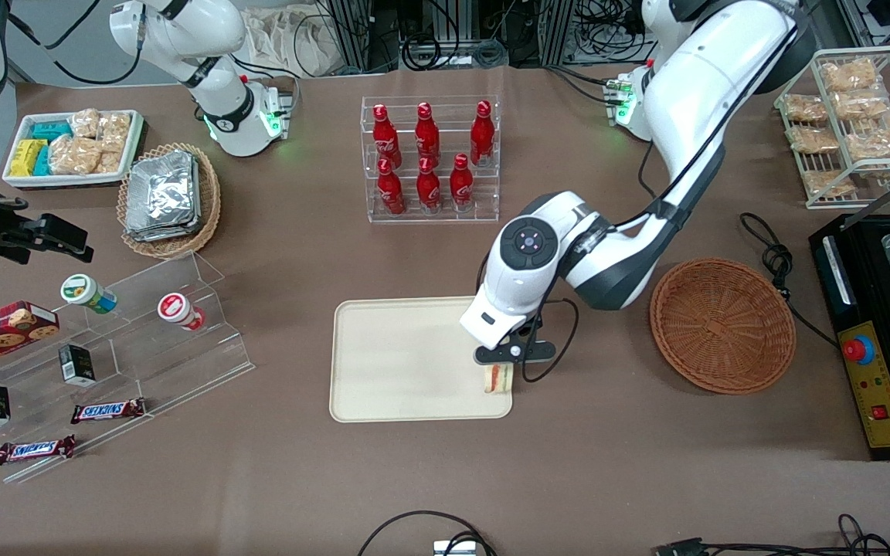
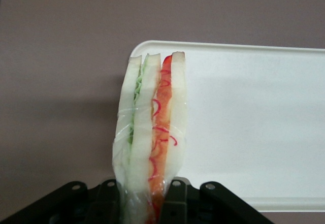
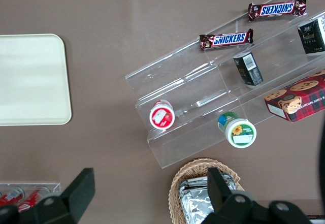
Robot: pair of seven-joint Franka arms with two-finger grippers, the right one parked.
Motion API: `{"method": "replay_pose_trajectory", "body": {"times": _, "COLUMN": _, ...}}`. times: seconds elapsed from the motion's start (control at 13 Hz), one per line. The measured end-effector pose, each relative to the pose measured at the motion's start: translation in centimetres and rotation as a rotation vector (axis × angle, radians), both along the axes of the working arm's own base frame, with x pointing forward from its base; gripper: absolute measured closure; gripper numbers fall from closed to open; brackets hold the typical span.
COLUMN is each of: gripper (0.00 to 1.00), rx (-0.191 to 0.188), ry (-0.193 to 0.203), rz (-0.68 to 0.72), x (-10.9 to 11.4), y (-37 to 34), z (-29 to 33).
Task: Place sandwich from basket to tray
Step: 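Lower the sandwich onto the tray and open the left gripper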
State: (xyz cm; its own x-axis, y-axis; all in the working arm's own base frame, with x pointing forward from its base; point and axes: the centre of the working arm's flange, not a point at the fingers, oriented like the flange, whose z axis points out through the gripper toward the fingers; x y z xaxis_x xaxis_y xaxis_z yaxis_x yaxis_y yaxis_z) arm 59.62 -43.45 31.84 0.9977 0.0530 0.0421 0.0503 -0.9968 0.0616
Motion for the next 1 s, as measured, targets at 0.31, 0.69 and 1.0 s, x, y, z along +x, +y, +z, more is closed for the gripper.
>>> {"method": "replay_pose_trajectory", "body": {"times": 0.31, "gripper": 0.82, "rx": 0.036, "ry": 0.032, "rz": -0.064, "x": -1.3, "y": -3.1, "z": -5.2}}
{"method": "replay_pose_trajectory", "body": {"times": 0.69, "gripper": 0.82, "rx": 0.049, "ry": 0.041, "rz": -0.134, "x": -2.5, "y": -4.6, "z": -8.7}}
{"method": "replay_pose_trajectory", "body": {"times": 1.0, "gripper": 0.7, "rx": 0.065, "ry": 0.04, "rz": -0.135, "x": -2.5, "y": -4.5, "z": -9.6}}
